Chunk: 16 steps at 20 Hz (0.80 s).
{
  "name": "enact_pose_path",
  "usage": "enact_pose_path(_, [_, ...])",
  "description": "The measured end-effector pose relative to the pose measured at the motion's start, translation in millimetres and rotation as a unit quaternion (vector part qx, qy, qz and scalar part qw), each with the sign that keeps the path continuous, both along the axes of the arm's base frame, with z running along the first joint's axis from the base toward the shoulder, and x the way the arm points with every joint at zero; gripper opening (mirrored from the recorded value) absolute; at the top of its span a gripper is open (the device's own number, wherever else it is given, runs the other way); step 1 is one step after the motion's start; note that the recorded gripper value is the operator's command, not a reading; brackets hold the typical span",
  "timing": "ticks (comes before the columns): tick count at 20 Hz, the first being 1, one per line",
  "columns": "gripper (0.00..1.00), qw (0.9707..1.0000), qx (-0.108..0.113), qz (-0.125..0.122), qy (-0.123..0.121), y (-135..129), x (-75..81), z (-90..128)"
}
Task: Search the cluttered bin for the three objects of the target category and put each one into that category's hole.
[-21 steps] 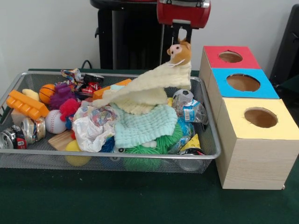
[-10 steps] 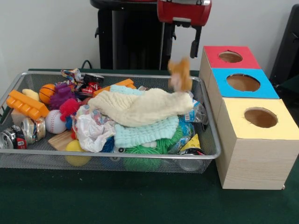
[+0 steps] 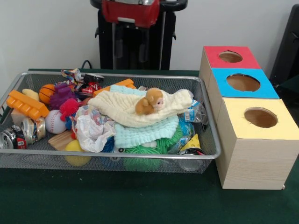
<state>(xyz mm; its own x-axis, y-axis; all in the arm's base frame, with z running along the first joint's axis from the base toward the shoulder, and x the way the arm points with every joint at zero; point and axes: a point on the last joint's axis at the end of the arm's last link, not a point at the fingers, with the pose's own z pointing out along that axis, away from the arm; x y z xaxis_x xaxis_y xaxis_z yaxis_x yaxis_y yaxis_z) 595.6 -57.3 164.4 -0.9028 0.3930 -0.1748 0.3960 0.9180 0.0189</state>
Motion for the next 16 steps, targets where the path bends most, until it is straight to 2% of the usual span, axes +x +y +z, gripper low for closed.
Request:
enact_pose_path(3, [1.00, 0.9999, -0.007, -0.011, -0.006, -18, -1.1, 0])
enact_pose_path(7, [1.00, 0.9999, -0.015, -0.005, -0.008, -23, -3.6, -1])
enact_pose_path(12, [1.00, 0.9997, -0.020, 0.012, -0.005, -15, -5.9, -3])
enact_pose_path(16, [1.00, 0.9992, -0.023, 0.034, -0.003, 4, -5.3, -4])
